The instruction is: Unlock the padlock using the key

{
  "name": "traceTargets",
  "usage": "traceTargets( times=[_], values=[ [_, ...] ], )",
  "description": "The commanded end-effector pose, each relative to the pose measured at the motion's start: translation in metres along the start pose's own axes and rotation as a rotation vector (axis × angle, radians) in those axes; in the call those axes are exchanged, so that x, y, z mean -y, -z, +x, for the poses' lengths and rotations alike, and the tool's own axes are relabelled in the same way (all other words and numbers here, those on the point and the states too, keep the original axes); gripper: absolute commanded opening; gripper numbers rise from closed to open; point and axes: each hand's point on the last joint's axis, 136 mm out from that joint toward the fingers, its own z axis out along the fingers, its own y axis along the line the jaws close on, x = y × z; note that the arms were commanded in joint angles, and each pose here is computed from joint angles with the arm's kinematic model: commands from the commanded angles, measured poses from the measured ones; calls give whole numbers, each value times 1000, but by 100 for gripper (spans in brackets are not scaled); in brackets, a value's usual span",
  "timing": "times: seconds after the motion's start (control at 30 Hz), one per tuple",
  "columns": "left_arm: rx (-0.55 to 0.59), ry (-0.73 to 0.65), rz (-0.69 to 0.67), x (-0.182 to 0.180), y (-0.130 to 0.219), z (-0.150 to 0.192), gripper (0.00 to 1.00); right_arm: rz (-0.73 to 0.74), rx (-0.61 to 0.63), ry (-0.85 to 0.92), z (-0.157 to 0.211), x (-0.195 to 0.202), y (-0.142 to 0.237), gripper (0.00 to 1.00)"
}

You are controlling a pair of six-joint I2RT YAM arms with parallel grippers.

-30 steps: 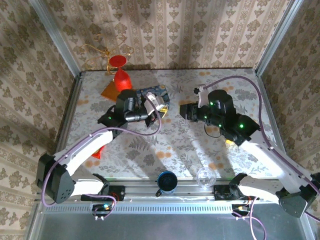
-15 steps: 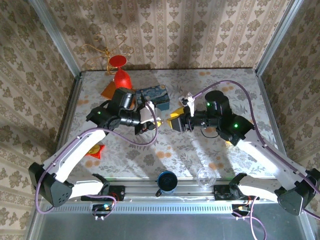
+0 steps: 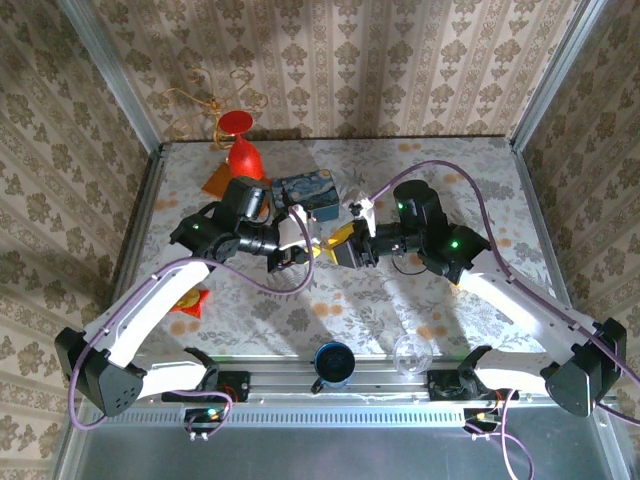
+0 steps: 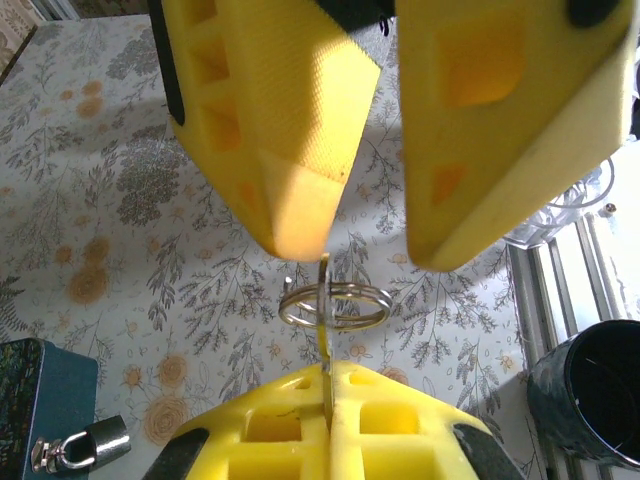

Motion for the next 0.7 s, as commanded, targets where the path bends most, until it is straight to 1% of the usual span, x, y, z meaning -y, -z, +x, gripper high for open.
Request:
traceTargets(
  times=[0.0,0.33,0.5,0.67],
  values=[
    [22,-30,33,10,3,-6,0,-34,29,53,-17,-12,2,33],
    [14,-24,49,13,2,-3,0,-47,11,58,-18,-13,-7,29],
    [19,-27,56,15,2,-4,0,-47,4,57,-18,-12,-10,23],
    [16,-33,40,13,3,-3,0,-32,0,59,-16,-9,-10,14]
  ],
)
